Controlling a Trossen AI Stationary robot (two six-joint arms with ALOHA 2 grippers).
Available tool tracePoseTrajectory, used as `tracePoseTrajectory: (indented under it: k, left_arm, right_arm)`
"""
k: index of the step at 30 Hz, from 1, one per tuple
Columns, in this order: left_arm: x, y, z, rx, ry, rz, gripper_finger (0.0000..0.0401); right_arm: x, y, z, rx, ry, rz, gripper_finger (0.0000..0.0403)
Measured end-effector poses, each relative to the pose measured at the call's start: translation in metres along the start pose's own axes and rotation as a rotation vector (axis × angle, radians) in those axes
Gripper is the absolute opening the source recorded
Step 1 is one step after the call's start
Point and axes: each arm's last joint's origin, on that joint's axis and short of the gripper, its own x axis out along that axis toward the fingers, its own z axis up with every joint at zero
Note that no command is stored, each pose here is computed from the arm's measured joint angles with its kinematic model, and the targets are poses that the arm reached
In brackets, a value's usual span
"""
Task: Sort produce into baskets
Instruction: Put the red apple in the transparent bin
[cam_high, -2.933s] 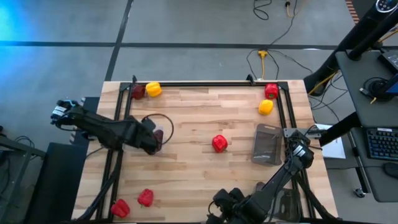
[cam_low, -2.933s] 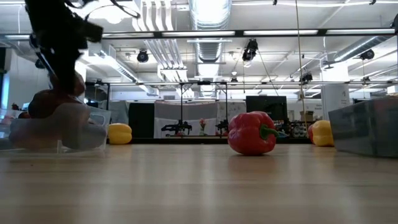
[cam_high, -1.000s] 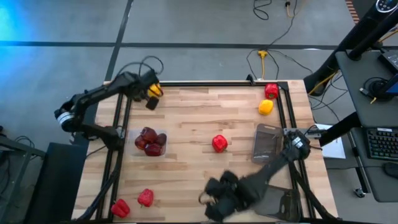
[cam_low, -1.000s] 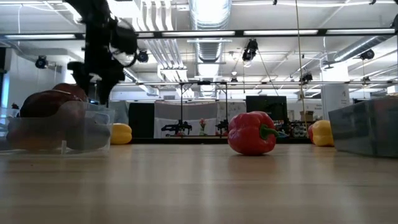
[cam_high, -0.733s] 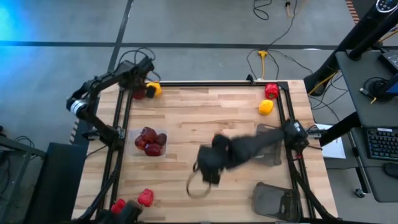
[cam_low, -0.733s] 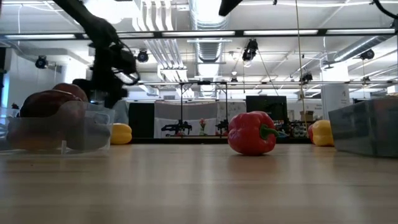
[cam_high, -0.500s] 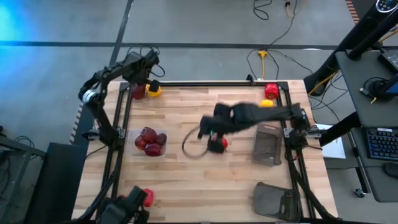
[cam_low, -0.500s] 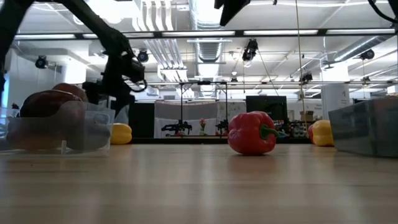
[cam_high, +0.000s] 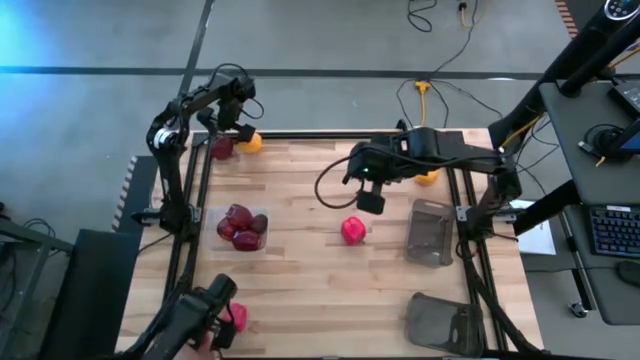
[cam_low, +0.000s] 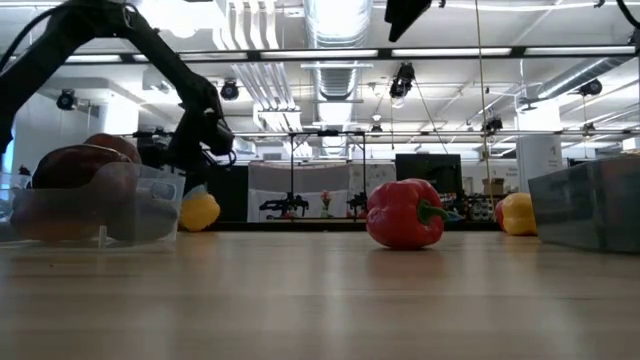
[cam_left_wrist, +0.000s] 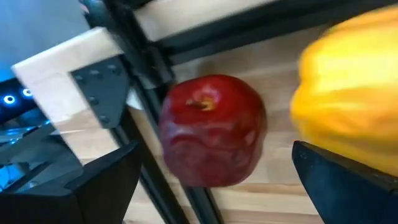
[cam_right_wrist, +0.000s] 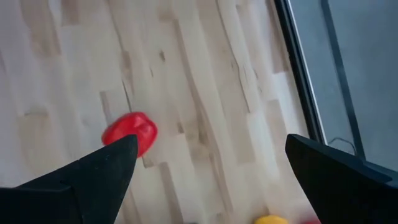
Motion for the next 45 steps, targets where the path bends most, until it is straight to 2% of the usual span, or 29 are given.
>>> tracePoseTrajectory:
  k: [9, 19, 26, 30, 34, 36, 40, 45]
  left_arm:
    - [0.019, -0.008, 0.013, 0.068, 0.185, 0.071, 0.0387]
    - [0.045, -0.018, 0.020, 0.168, 0.305, 0.072, 0.0343]
    - [0.037, -0.018, 0.021, 0.186, 0.236, 0.070, 0.0305]
    - [0.006, -0.023, 0.012, 0.182, 0.090, 0.057, 0.0288]
    - [-0.045, -0.032, -0.017, 0.191, -0.072, 0.000, 0.0288]
    - [-0.076, -0.040, -0.045, 0.205, -0.172, -0.024, 0.0288]
    - [-0.120, -0.060, -0.117, 0.271, -0.310, -0.058, 0.0288]
    - [-0.136, -0.080, -0.220, 0.366, -0.388, -0.123, 0.0288]
  right_arm:
    - [0.013, 0.000, -0.022, 0.009, 0.080, -0.011, 0.0400]
    - [0.022, 0.000, -0.047, 0.074, 0.105, -0.019, 0.0400]
    - [0.017, -0.002, -0.050, 0.094, 0.081, -0.015, 0.0400]
    - [0.017, -0.002, -0.047, 0.094, 0.052, -0.010, 0.0400]
    - [0.017, -0.001, -0.045, 0.094, 0.027, -0.005, 0.0400]
    - [0.017, -0.001, -0.044, 0.095, 0.029, -0.005, 0.0400]
    - [0.019, 0.000, -0.043, 0.111, 0.022, -0.004, 0.0400]
    - [0.019, 0.002, -0.039, 0.159, -0.011, 0.032, 0.0400]
